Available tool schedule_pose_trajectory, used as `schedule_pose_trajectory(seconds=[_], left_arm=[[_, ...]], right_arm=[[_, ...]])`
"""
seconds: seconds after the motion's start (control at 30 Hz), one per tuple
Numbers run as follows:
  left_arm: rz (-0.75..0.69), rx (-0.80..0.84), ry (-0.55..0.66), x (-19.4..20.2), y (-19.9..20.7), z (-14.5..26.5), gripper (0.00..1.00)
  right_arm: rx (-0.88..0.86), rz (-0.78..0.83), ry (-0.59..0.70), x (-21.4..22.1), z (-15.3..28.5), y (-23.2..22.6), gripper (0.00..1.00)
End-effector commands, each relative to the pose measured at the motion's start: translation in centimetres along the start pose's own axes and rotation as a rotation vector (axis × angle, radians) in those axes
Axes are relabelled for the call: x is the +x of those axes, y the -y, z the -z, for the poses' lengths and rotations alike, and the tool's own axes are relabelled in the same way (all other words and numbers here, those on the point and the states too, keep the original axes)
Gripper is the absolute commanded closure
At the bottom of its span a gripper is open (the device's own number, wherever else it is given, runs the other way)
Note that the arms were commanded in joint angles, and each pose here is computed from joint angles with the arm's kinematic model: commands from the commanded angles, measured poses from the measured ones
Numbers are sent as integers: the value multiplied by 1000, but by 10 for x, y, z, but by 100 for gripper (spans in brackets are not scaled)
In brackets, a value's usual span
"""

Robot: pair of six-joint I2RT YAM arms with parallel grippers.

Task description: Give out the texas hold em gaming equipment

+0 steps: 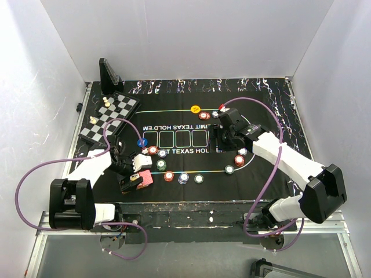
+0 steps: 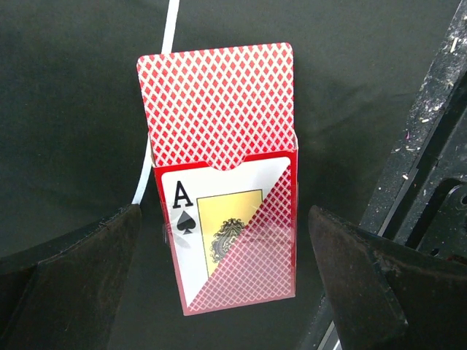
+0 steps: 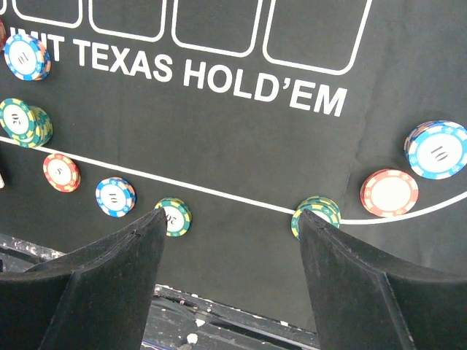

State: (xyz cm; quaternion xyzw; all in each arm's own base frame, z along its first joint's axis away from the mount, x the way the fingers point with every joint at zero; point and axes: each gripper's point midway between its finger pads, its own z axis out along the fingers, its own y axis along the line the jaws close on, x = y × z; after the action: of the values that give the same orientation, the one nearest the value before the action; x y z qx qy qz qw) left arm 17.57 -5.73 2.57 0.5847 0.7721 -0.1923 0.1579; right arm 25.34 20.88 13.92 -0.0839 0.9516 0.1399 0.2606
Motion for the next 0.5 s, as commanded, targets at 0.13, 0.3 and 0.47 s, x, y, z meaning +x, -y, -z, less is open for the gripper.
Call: schedule_pose_trajectory(seconds=[0.13, 0.3, 0.47], left_arm=[[-24, -40, -26, 3, -8, -7, 0], [-36, -51, -39, 6, -9, -13, 0], [-64, -61, -53, 11, -3, -19, 0]], right_arm=[[-35, 23, 57, -21, 4, -11, 21], [-35, 22, 50, -19, 1, -11, 21], [-32, 16, 49, -18, 1, -10, 22]])
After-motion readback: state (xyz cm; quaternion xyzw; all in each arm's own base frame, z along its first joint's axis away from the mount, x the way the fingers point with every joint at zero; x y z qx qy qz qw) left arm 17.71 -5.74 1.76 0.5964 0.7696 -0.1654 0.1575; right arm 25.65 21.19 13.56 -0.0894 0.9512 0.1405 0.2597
